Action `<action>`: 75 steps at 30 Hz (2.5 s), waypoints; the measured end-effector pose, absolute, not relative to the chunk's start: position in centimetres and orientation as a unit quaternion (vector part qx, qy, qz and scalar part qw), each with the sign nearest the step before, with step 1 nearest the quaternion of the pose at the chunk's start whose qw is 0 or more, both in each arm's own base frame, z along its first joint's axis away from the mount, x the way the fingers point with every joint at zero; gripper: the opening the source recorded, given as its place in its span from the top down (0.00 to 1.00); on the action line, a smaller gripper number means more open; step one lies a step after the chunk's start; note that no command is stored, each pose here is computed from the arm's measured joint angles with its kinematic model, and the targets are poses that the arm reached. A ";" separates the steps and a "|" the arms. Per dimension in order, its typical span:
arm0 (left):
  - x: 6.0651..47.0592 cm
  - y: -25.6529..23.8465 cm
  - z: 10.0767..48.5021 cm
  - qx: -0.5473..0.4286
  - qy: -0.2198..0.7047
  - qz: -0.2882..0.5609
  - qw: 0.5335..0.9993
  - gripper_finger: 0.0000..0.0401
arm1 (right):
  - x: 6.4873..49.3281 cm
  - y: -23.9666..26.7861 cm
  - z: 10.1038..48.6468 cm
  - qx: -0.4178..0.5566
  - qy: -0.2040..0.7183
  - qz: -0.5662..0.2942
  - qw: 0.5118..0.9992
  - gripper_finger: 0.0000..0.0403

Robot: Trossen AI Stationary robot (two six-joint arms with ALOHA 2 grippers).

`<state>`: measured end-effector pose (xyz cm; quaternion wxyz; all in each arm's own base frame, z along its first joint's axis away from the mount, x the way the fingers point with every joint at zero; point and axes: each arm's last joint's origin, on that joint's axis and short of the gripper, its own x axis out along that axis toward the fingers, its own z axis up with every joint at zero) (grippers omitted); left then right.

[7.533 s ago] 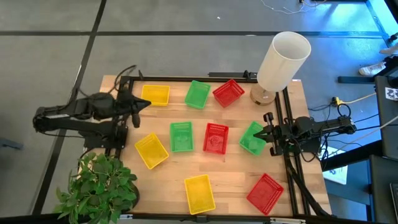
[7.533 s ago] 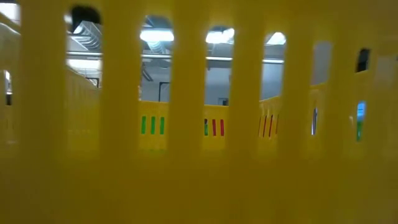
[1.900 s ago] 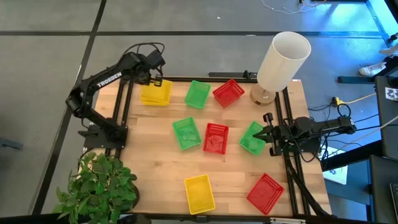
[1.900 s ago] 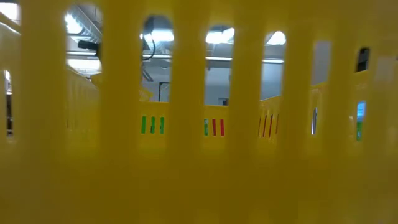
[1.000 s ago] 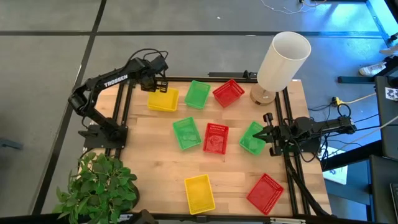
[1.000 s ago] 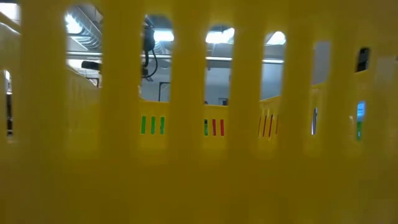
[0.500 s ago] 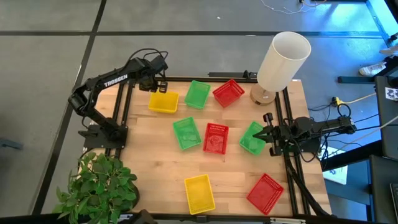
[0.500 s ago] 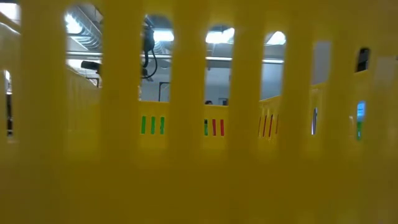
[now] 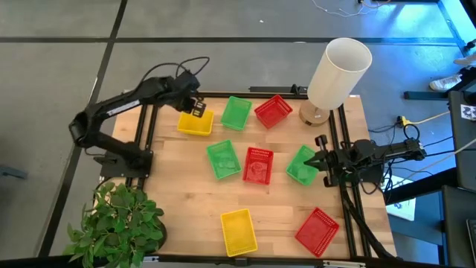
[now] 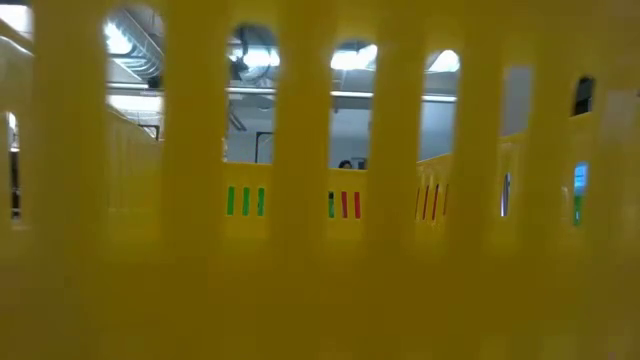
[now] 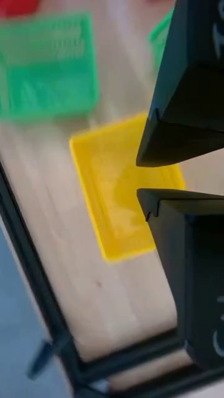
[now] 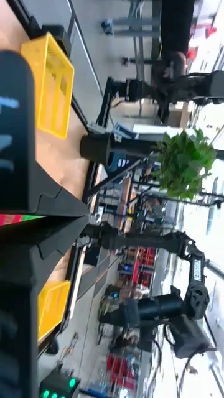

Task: Stack baskets by color
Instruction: Stack the bottom yellow bin on top of the top yellow bins

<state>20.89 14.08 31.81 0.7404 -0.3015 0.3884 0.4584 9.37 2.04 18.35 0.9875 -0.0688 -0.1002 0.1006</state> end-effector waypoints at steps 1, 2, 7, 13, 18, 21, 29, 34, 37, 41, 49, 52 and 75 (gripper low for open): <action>20.9 13.2 32.3 -0.291 0.384 0.448 0.753 0.85 | 9.4 2.1 18.4 -0.069 -0.101 0.106 0.987 0.99; 20.9 12.3 32.8 -0.281 0.380 0.439 0.764 0.85 | 9.4 2.1 18.4 -0.070 -0.102 0.112 0.986 0.99; 21.1 8.1 34.5 -0.226 0.354 0.409 0.810 0.85 | 9.3 2.1 18.7 -0.041 -0.118 0.112 0.986 0.99; 20.9 3.1 35.7 -0.151 0.325 0.376 0.855 0.85 | 8.8 1.6 21.1 0.018 -0.110 0.052 0.992 1.00; 20.9 0.0 36.0 -0.116 0.311 0.344 0.878 0.85 | 9.0 1.6 24.5 0.050 -0.001 0.051 0.997 1.00; 20.7 -1.4 36.2 -0.098 0.302 0.332 0.888 0.86 | 10.2 2.0 27.1 0.044 0.059 0.061 0.995 1.00; 19.5 -4.1 36.4 -0.049 0.296 0.300 0.905 0.86 | 17.7 4.1 32.0 0.020 0.269 0.097 0.958 1.00; 17.8 -5.2 36.7 -0.031 0.304 0.263 0.915 0.86 | 23.5 5.6 33.0 0.068 0.363 0.070 0.927 0.99; 16.8 -5.7 37.1 -0.026 0.295 0.243 0.924 0.86 | 26.5 6.4 33.2 0.102 0.406 0.066 0.906 0.96; 15.5 -6.1 37.7 -0.027 0.285 0.218 0.933 0.86 | 29.6 7.5 33.4 0.117 0.438 0.099 0.886 0.91; 13.9 -6.5 38.1 -0.022 0.281 0.181 0.942 0.86 | 34.1 8.7 32.8 0.129 0.454 0.114 0.874 0.72; 13.4 -6.5 38.2 -0.018 0.282 0.172 0.944 0.86 | 35.2 9.0 31.5 0.129 0.466 0.117 0.867 0.66; 12.2 -6.1 38.6 0.000 0.283 0.141 0.949 0.86 | 40.9 15.2 20.3 0.036 0.489 0.162 0.857 0.62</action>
